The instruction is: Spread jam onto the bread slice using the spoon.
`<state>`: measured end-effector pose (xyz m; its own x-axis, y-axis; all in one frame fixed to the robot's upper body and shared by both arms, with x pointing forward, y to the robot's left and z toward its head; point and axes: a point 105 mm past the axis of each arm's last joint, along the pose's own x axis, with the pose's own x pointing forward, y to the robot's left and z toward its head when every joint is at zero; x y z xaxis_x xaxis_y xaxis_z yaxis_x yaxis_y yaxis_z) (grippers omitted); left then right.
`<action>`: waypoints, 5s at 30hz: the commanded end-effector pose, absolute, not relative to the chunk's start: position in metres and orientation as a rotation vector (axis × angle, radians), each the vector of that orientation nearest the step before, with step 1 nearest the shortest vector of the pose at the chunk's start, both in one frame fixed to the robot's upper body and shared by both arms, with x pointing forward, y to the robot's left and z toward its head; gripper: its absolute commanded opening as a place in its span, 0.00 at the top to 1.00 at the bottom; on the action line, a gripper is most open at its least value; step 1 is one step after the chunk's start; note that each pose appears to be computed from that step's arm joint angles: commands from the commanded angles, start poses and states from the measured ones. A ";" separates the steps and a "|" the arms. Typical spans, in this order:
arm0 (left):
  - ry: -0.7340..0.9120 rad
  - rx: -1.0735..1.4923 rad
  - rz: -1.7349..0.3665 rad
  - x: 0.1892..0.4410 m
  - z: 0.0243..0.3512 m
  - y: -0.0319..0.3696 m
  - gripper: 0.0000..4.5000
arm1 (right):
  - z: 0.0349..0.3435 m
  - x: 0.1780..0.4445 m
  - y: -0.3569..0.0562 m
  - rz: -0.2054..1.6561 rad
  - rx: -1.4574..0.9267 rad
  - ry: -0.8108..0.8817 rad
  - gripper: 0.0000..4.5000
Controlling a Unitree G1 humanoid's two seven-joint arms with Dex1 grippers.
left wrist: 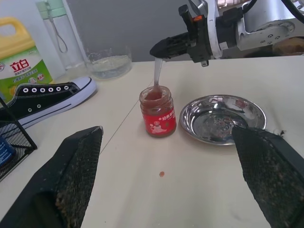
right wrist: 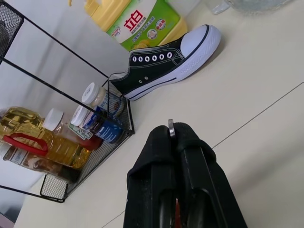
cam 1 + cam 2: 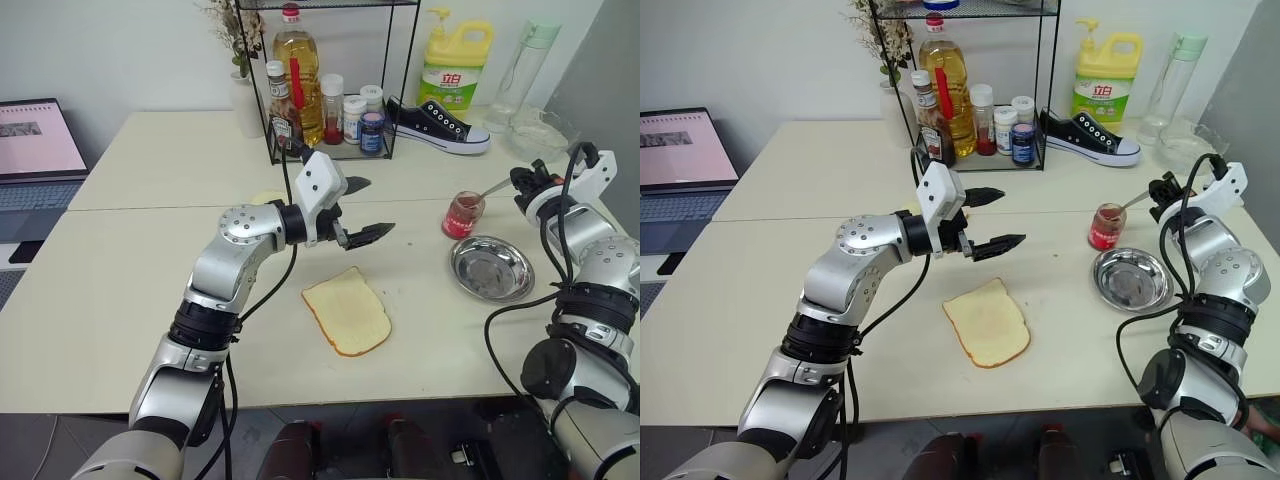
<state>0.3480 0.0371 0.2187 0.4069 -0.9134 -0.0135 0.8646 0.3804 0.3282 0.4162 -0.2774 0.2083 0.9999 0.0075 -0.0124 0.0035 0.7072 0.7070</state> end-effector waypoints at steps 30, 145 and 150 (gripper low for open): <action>-0.240 0.324 -1.134 0.348 0.234 0.039 0.00 | 0.237 0.409 -0.294 0.003 0.826 -0.107 0.99; 0.216 0.198 -1.121 0.208 0.138 0.151 0.00 | 0.200 0.298 -0.062 1.050 0.123 -0.076 0.99; 0.217 0.201 -1.117 0.208 0.138 0.151 0.00 | 0.195 0.304 -0.065 1.041 0.430 0.101 0.99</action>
